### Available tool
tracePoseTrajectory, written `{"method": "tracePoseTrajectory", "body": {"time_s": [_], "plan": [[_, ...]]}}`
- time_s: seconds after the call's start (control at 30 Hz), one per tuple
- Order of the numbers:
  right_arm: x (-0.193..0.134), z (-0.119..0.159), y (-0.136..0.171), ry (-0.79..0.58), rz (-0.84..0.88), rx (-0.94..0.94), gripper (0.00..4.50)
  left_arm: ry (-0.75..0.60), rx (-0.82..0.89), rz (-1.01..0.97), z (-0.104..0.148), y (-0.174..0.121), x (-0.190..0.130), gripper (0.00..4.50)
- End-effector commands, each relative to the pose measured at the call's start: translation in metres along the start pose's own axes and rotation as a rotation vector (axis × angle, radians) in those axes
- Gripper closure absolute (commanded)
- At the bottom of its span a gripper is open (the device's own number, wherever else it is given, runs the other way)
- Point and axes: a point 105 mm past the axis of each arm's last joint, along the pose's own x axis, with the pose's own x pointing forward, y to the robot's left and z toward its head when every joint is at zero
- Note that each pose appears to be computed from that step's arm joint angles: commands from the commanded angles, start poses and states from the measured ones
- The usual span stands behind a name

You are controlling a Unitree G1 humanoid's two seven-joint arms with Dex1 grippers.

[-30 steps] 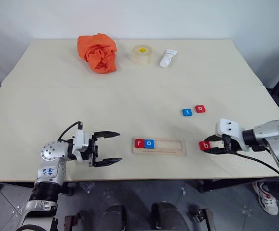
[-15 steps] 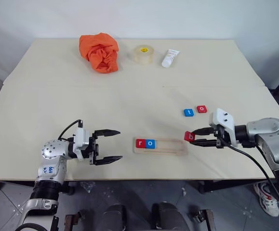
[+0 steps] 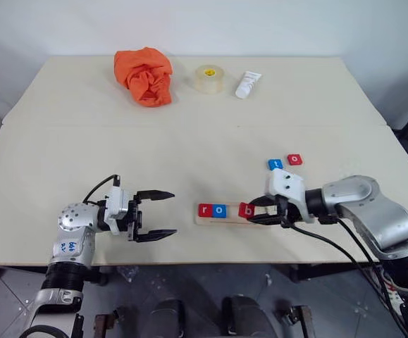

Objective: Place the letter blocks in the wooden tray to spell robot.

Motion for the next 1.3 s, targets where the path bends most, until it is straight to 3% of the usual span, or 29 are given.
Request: {"method": "tracePoseTrajectory", "body": {"time_s": [0.03,0.4,0.87,1.17,1.3], "plan": [[0.002,0.004,-0.002,0.034,-0.016,-0.064,3.03,-0.019,0.034,0.008,0.008,0.004,-0.003,0.00],[0.017,0.018,-0.008,0.039,0.023,-0.146,3.03,-0.029,0.036,0.008,0.008,-0.001,-0.001,0.00],[0.021,0.015,-0.012,0.063,0.052,-0.161,3.03,-0.034,0.038,0.018,0.008,-0.004,0.000,0.00],[0.021,0.018,-0.010,0.062,0.063,-0.157,0.09,-0.035,0.043,0.021,0.008,-0.002,0.000,0.00],[0.016,0.018,-0.009,0.055,0.062,-0.152,0.04,-0.037,0.045,0.020,0.008,-0.001,0.001,0.00]]}}
